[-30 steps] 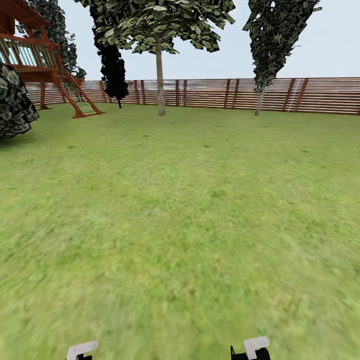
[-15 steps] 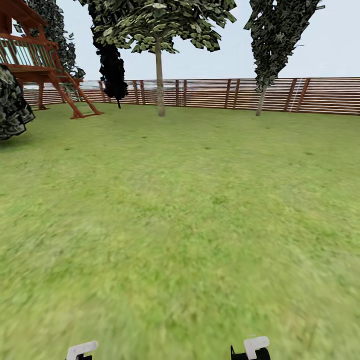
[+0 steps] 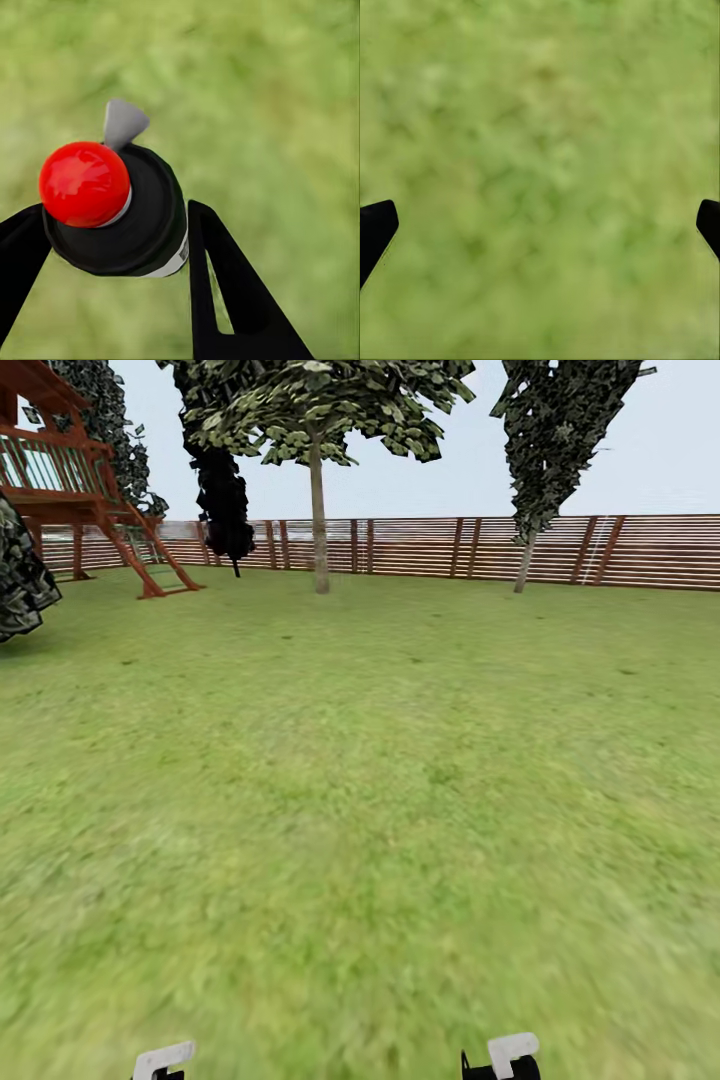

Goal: In the garden, pick up the pesticide atomizer on the floor and spray pesticide onto both trees until each tree trunk is fully covered.

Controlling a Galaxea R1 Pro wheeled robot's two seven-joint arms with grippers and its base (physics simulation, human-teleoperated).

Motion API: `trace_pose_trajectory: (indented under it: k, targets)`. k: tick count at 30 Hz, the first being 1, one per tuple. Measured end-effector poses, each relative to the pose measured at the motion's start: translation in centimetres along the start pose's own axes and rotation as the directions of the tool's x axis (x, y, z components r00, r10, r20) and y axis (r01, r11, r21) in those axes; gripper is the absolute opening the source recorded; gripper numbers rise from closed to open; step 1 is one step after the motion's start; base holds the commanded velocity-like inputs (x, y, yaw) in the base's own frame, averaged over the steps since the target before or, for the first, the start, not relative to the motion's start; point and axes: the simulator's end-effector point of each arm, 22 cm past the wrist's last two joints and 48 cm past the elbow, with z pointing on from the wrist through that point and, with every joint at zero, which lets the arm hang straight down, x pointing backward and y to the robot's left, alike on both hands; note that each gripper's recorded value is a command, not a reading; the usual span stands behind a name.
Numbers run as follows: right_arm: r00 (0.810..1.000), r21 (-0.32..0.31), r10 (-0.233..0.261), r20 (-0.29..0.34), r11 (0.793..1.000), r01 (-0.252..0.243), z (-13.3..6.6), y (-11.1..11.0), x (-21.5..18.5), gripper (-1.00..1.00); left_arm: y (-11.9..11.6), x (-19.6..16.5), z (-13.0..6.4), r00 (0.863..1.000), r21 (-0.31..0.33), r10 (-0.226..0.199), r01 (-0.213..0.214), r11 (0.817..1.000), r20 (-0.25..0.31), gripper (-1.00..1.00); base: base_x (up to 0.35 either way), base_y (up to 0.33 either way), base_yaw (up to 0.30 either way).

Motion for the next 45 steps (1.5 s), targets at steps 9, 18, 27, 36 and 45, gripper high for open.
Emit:
trace_pose_trajectory:
  k: [9, 18, 27, 36, 45]
  targets:
    - [1.000, 0.000, 0.000, 0.000, 1.000, 0.000, 0.00, 0.00, 0.01, 1.00, 0.02, 0.00, 0.00, 1.000, -0.001, -0.001, 0.001, 1.000, 0.000, -1.00, 0.340, 0.021, 0.000]
    - [1.000, 0.000, 0.000, 0.000, 1.000, 0.000, 0.00, 0.00, 0.00, 1.00, 0.01, 0.00, 0.00, 1.000, 0.000, 0.000, 0.000, 1.000, 0.000, -1.00, 0.340, 0.043, 0.000]
    - [1.000, 0.000, 0.000, 0.000, 1.000, 0.000, 0.00, 0.00, 0.00, 1.00, 0.00, 0.00, 0.00, 1.000, 0.000, 0.000, 0.000, 1.000, 0.000, -1.00, 0.340, 0.000, 0.000]
    - [1.000, 0.000, 0.000, 0.000, 1.000, 0.000, 0.00, 0.00, 0.01, 1.00, -0.11, 0.02, -0.01, 1.000, 0.001, -0.001, 0.001, 1.000, 0.000, -1.00, 0.340, 0.000, 0.000]
    - [1.000, -0.001, -0.001, -0.001, 1.000, 0.001, -0.01, 0.01, 0.04, 1.00, -0.01, 0.00, 0.00, 1.000, 0.000, 0.000, 0.000, 1.000, 0.000, -1.00, 0.340, 0.000, 0.000]
